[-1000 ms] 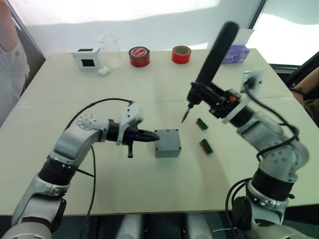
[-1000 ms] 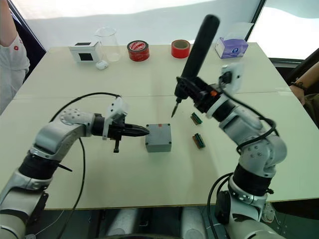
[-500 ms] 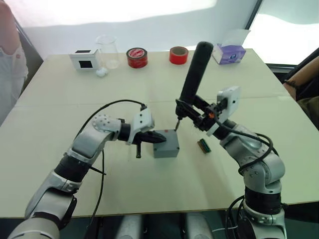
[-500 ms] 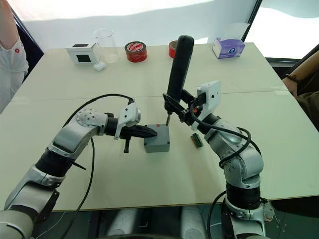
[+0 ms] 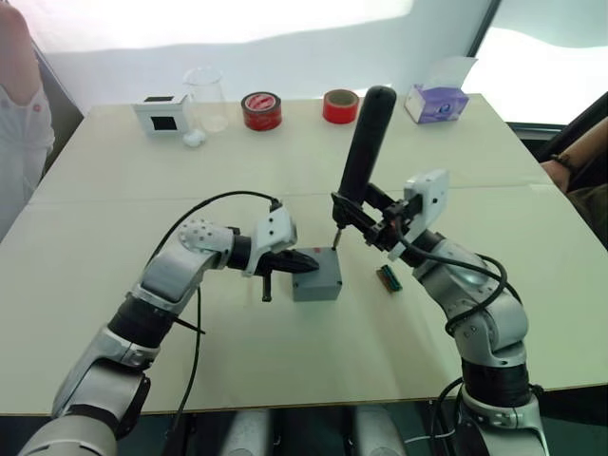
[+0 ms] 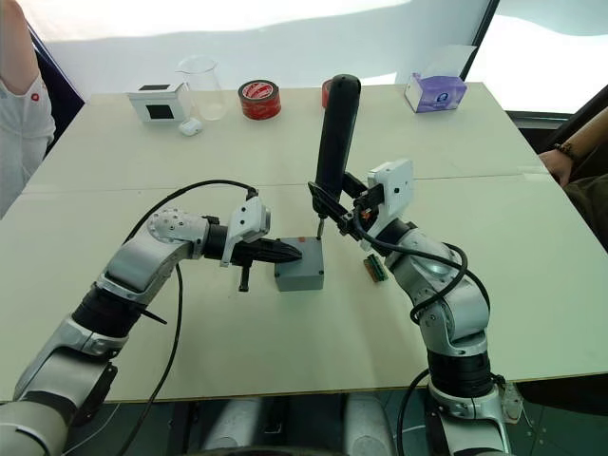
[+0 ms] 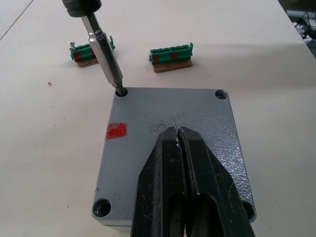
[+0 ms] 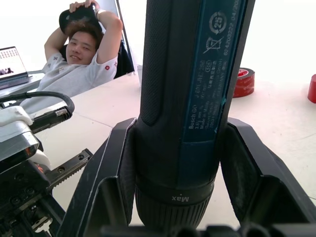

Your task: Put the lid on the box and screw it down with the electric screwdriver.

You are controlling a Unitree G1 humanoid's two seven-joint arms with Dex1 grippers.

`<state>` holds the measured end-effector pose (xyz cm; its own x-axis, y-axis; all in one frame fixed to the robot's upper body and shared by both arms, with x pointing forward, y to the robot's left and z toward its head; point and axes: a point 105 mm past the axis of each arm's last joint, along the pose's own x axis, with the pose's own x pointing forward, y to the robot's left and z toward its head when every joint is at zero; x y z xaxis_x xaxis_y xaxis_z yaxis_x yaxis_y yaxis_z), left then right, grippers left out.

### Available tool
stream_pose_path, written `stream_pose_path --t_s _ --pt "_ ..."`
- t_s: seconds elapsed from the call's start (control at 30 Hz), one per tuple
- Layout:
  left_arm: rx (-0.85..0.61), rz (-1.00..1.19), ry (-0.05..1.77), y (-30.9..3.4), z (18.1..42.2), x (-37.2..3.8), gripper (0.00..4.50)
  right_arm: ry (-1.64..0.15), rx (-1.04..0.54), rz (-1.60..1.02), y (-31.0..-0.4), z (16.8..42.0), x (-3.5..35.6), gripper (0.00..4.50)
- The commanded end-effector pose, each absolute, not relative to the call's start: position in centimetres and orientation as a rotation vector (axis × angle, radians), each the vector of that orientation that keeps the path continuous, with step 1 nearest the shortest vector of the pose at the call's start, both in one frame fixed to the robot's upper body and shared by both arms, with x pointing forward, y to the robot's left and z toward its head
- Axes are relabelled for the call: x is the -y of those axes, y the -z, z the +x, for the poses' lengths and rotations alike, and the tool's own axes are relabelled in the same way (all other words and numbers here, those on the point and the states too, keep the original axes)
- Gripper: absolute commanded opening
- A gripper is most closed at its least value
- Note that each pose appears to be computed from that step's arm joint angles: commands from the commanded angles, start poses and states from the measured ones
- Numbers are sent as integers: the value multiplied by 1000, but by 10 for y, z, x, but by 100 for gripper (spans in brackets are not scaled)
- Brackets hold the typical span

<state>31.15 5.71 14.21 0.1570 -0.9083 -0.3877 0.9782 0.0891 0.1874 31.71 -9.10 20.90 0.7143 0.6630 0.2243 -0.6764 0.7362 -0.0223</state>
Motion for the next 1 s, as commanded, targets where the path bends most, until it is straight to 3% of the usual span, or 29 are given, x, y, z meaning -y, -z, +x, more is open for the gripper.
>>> stream_pose_path --t_s 0.03,0.2,0.6,1.0 --pt "-254 452 1408 -130 309 -61 0 -784 209 -1 -199 309 82 184" --pt "-262 445 1405 -129 308 -62 0 -797 98 111 -174 307 78 184" --pt "-273 437 1404 -128 307 -63 0 -781 -20 -61 -134 312 80 184" --pt "-289 418 1390 -126 302 -64 0 -840 -75 -29 -115 301 69 184"
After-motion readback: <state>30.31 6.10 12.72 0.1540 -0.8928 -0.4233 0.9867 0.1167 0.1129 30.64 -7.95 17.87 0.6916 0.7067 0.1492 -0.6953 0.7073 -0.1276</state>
